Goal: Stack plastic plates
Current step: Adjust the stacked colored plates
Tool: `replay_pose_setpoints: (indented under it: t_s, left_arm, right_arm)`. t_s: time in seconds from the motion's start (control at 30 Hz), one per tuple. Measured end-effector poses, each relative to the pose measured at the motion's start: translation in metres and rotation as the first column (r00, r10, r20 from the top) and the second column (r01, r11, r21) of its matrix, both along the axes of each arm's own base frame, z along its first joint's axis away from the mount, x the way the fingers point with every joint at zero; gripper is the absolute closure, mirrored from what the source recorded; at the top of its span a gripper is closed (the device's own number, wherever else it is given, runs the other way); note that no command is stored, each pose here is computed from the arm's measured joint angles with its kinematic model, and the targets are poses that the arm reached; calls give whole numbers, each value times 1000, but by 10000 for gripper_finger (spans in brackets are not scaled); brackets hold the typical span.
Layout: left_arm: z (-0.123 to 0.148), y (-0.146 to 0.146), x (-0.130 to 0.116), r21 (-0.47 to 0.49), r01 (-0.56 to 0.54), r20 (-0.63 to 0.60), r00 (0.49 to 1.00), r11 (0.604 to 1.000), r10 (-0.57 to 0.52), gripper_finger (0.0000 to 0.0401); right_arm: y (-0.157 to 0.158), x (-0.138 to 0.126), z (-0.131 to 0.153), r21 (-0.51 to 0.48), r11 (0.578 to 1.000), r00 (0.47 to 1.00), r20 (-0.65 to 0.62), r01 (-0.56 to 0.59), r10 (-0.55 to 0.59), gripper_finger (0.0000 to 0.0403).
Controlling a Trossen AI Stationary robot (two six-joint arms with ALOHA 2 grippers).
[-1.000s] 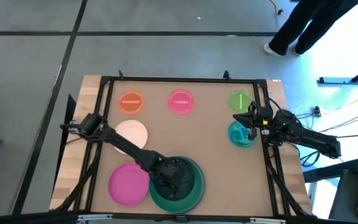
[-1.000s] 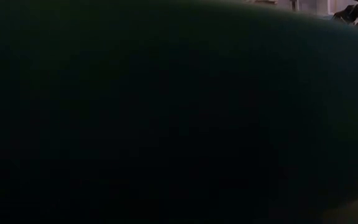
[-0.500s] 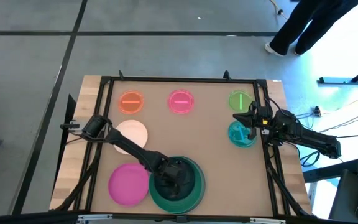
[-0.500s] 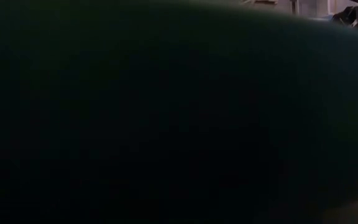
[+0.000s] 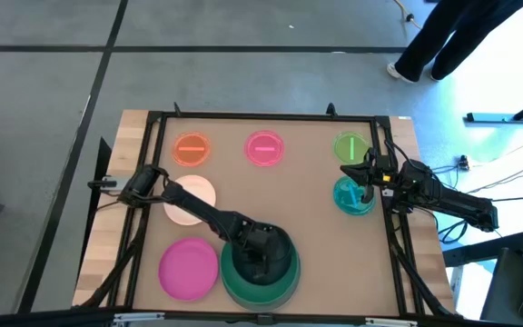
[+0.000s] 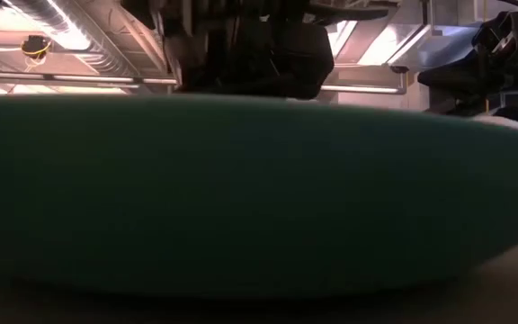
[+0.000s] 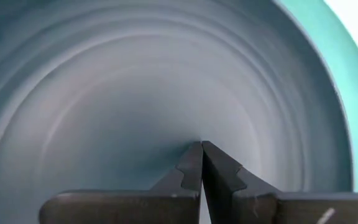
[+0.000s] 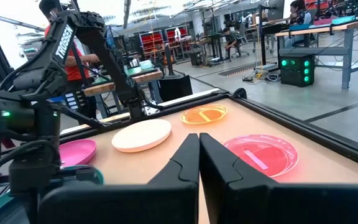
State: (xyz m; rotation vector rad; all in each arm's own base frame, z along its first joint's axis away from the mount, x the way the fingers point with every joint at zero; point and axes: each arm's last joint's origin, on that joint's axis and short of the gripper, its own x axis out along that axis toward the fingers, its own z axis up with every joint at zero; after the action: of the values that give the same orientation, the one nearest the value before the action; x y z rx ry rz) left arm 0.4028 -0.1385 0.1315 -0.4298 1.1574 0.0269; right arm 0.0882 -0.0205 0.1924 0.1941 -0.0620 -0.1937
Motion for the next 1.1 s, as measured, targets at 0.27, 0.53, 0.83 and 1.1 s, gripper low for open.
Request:
replay_pose_setpoints:
  t_s: [0.27, 0.53, 0.83, 1.1]
  left_arm:
    - [-1, 24, 6, 53, 21, 10, 1000, 998, -22, 400]
    - [-1, 60, 14, 124, 6, 21, 1000, 992, -8, 400]
    - [-2, 104, 21, 158, -58, 34, 998, 986, 53, 400]
    - [-1, 83, 21, 82, -12, 56, 998, 997, 8, 400]
  right_arm:
    - [0, 0, 0, 0, 1000, 1000, 0, 0, 0, 400]
    - [0, 0, 0, 0, 1000, 1000, 0, 0, 0, 400]
    - [0, 0, 0, 0, 1000, 1000, 0, 0, 0, 400]
    - [0, 0, -1, -12, 1000, 1000, -15, 8, -8, 400]
